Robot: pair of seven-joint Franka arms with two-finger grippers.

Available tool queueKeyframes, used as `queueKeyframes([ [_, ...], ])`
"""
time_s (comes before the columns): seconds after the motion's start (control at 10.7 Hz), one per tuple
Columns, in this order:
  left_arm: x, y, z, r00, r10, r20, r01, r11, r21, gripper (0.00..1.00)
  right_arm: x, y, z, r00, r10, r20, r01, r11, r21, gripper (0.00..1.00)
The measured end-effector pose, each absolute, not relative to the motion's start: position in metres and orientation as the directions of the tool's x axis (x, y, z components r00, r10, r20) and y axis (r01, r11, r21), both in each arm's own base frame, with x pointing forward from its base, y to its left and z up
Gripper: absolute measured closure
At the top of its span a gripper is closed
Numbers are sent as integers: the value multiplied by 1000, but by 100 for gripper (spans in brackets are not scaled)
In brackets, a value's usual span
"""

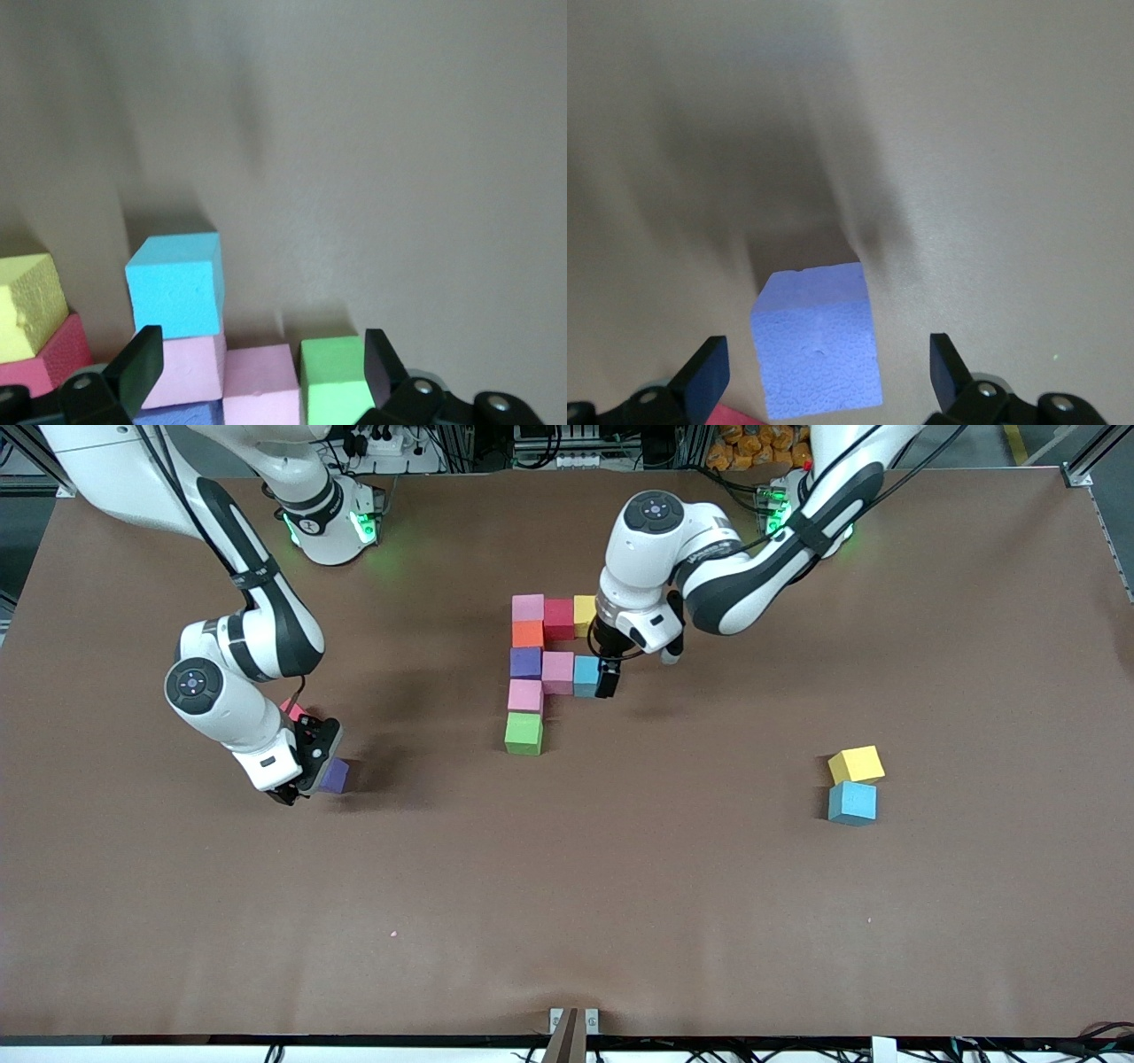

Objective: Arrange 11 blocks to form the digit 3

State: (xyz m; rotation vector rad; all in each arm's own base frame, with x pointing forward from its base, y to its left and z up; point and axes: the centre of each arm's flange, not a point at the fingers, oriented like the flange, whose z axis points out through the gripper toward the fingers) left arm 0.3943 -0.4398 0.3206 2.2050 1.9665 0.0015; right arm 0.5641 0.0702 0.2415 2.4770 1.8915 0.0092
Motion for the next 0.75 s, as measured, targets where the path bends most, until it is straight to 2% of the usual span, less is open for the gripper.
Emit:
queueKeyframes([
  [0.28,418,-406,334,216,975,-53,969,-207,138,0,569,69,257,270,963,15,962,-270,49,0],
  [0.56,469,-342,340,376,927,-2,918,-372,137,0,580,65,317,417,904,90,907,-421,25,0],
  [0.75,493,-302,336,526,849,42,843,-527,104,0,592,64,348,512,851,117,854,-519,40,0],
])
